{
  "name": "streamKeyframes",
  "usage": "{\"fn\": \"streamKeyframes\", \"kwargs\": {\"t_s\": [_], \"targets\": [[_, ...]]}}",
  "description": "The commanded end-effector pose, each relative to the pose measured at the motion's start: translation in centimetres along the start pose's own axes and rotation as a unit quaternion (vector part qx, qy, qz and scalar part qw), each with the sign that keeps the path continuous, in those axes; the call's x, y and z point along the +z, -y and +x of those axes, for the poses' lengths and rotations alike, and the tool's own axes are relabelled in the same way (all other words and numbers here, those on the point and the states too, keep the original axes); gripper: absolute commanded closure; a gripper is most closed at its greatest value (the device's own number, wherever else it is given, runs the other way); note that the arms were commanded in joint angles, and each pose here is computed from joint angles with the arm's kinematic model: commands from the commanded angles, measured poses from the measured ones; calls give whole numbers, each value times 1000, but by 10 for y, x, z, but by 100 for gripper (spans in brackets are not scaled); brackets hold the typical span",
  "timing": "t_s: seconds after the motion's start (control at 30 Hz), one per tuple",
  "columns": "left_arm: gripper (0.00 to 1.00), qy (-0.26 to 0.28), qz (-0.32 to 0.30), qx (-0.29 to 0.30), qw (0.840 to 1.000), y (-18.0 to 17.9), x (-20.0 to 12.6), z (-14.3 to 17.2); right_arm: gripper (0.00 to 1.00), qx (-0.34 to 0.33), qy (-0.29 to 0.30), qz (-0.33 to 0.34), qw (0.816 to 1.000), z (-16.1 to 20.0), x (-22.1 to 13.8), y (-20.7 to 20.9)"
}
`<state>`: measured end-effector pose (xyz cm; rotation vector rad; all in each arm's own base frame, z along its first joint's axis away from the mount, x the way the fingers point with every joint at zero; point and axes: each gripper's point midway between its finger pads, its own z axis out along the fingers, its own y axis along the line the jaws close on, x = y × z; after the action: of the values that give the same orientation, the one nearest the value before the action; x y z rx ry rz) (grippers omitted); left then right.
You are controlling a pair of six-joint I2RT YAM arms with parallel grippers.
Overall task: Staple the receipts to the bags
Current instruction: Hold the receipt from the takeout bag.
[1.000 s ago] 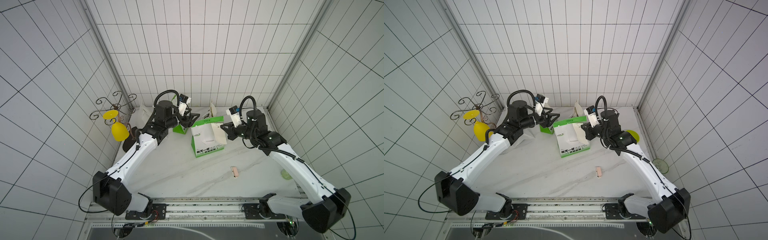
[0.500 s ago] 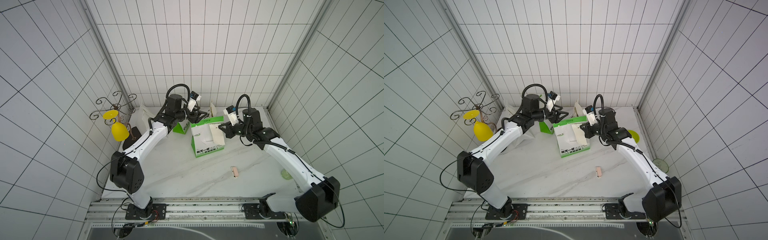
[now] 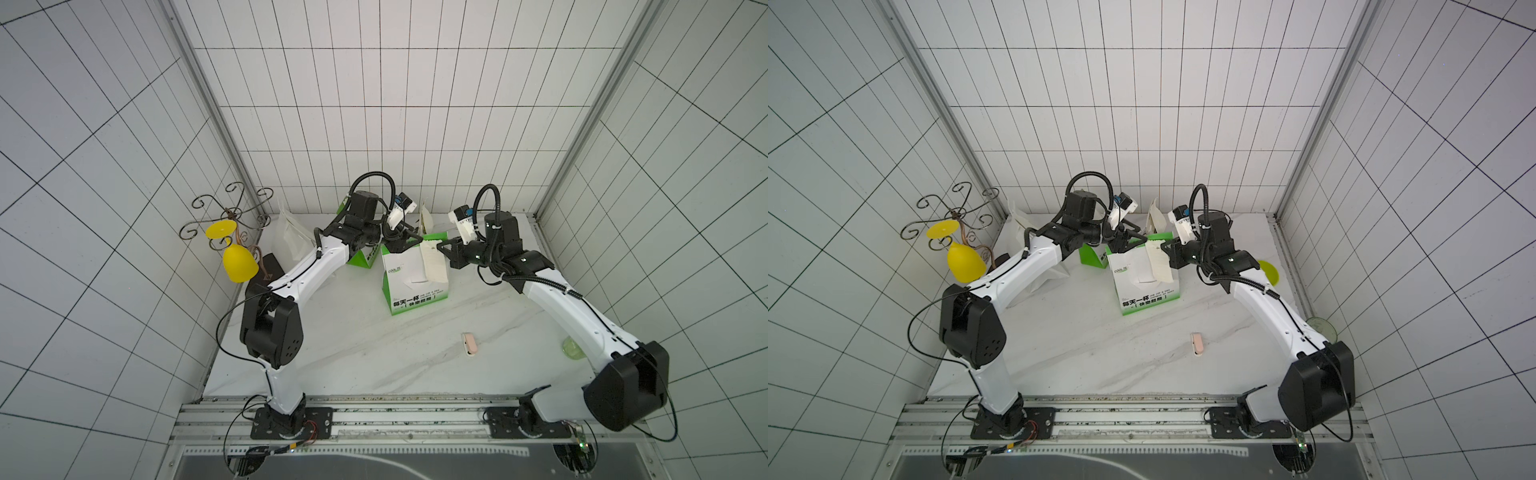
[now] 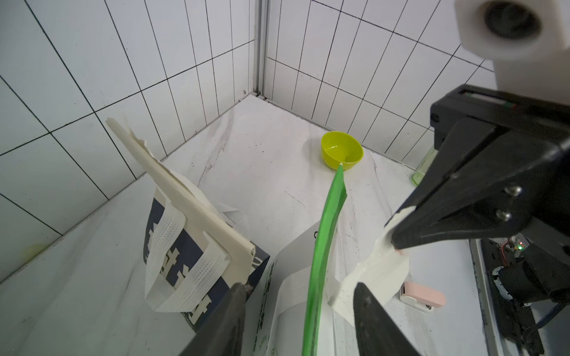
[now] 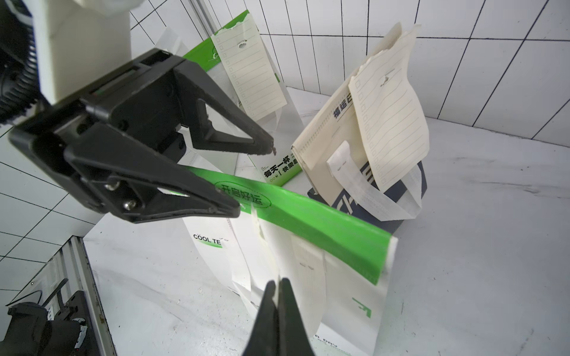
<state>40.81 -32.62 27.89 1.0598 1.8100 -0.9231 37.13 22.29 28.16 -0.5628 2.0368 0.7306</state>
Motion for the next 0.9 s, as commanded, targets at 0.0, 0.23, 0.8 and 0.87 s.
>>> {"fn": "streamKeyframes", "kwargs": {"t_s": [0.0, 0.23, 0.8, 0.87], "targets": [[48, -7, -1, 25, 1000, 3, -5, 1, 100, -26, 64, 0, 998, -55, -18, -9], [54, 11, 23, 12, 1000, 11, -23, 6, 100, -27, 64, -1, 998, -51, -17, -9], [72, -17, 55, 23, 998, 28, -5, 17, 100, -34, 58, -28, 997, -52, -8, -16], [74, -19, 51, 22, 998, 26, -4, 18, 100, -34, 58, -25, 997, -53, -7, -15]]}}
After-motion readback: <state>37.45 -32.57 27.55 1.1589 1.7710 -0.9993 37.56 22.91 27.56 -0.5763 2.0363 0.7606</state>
